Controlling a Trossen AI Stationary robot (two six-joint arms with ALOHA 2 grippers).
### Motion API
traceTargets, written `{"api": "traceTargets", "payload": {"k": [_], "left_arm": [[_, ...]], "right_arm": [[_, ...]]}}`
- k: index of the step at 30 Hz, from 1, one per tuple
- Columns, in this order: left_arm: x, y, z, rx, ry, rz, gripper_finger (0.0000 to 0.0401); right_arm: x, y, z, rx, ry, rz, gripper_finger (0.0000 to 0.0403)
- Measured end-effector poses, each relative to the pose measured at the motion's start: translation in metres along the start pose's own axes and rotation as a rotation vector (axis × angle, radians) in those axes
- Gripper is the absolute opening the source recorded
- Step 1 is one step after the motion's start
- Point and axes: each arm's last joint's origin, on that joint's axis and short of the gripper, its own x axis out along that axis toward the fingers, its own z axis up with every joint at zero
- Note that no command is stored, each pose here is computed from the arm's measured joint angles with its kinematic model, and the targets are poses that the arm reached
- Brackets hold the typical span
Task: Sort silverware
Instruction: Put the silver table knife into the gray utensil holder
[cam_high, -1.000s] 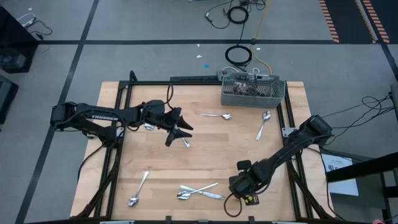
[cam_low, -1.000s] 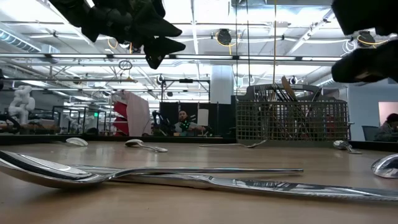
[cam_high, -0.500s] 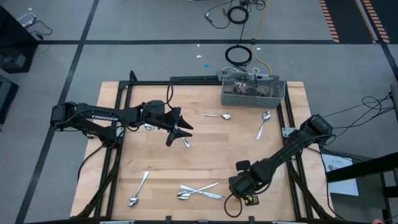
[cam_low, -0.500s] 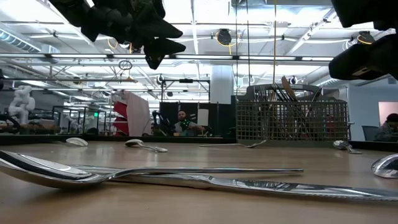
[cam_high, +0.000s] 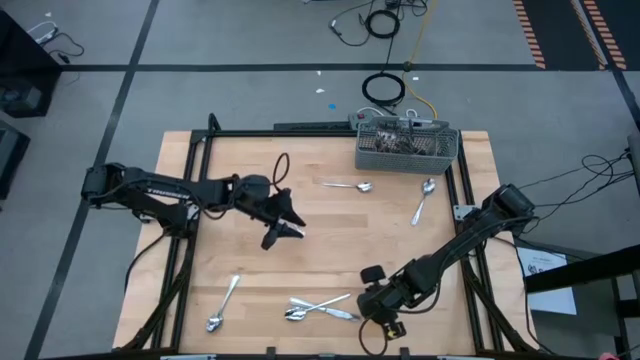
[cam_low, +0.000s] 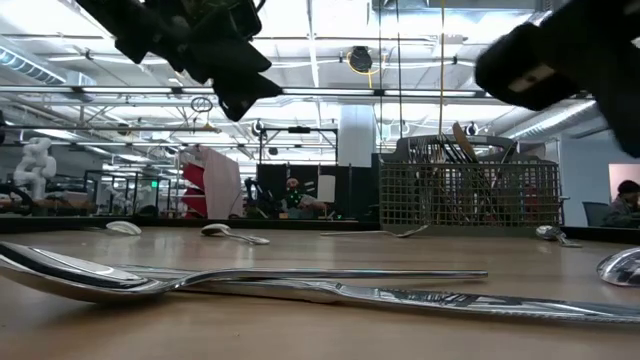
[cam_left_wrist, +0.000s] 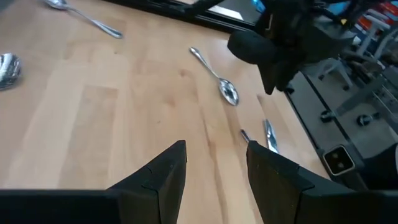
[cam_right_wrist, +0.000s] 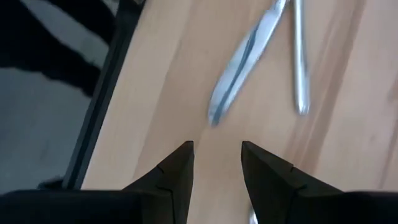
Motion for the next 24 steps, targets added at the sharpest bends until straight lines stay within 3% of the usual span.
{"api": "traceTargets", "payload": {"k": [10,15,19,24], "left_arm": [[0.011,-0.033,-0.014,0.038,0.099,-0.061,0.0173],[0.016,-0.061,-0.026,-0.061,0.163,-0.055,0.0173],[0.020,-0.088,-0.031,-0.187,0.081,0.053,0.0173],[0.029,-0.125,-0.049,-0.274,0.041,0.079,0.0173]], "right_arm": [[0.021,0.002,0.011,0.000,-0.121,-0.017,0.0125],[0.032,-0.001,0.008,0.007,-0.111,-0.072,0.0125],[0.046,-0.005,0.006,0.031,-0.126,-0.161,0.0125],[0.055,0.000,0.012,0.112,-0.203,-0.105,0.0125]]}}
